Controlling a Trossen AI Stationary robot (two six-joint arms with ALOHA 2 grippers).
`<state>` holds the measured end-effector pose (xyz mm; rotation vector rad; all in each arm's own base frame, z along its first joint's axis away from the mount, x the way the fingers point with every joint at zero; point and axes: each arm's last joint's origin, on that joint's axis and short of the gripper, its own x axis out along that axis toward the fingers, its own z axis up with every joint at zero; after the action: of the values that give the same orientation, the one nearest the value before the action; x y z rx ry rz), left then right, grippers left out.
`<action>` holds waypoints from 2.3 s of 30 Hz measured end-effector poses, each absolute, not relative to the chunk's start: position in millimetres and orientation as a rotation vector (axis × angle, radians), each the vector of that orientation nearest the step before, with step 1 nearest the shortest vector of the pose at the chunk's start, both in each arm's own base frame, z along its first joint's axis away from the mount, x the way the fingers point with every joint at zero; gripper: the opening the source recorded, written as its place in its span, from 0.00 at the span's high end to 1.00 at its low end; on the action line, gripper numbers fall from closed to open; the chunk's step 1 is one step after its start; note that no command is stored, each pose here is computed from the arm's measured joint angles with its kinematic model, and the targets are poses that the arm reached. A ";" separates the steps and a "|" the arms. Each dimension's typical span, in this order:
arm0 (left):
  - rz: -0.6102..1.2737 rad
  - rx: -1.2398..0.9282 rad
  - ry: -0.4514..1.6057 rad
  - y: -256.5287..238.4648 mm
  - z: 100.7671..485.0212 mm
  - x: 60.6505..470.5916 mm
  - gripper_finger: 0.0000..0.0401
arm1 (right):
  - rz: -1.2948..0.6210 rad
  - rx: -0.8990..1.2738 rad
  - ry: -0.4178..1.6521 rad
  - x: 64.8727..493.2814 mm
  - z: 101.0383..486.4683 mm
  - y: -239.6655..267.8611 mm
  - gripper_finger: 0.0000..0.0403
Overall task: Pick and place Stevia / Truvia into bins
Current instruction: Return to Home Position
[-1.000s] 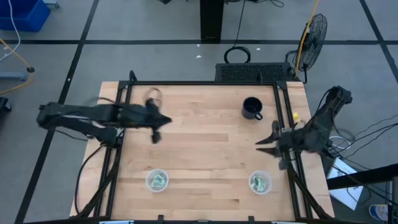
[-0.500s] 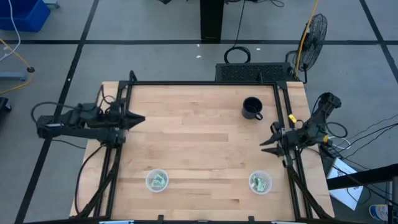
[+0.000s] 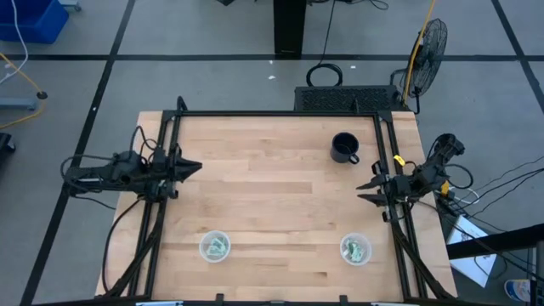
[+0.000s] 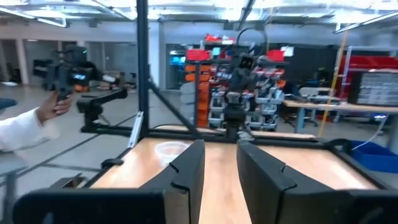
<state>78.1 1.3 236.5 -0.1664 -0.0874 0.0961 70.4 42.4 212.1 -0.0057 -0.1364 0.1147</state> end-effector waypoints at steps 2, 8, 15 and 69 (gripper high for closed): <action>0.111 -0.174 -0.100 2.4 232.6 79.7 0.91 | 0.087 -0.015 -0.142 71.1 213.1 40.6 0.79; 0.151 -0.263 -0.064 6.6 210.3 87.8 0.91 | -0.060 -0.039 -0.132 73.9 212.8 33.1 0.79; 0.192 -0.269 -0.091 11.1 198.7 92.1 0.91 | -0.128 -0.065 -0.121 75.9 212.0 28.3 0.79; 0.184 -0.244 -0.026 9.8 167.6 101.9 0.91 | 0.007 0.006 -0.106 92.6 179.9 27.1 0.79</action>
<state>101.9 9.8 167.6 -0.2441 -0.0257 0.1844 92.6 27.1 179.9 0.0060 -0.1065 0.0067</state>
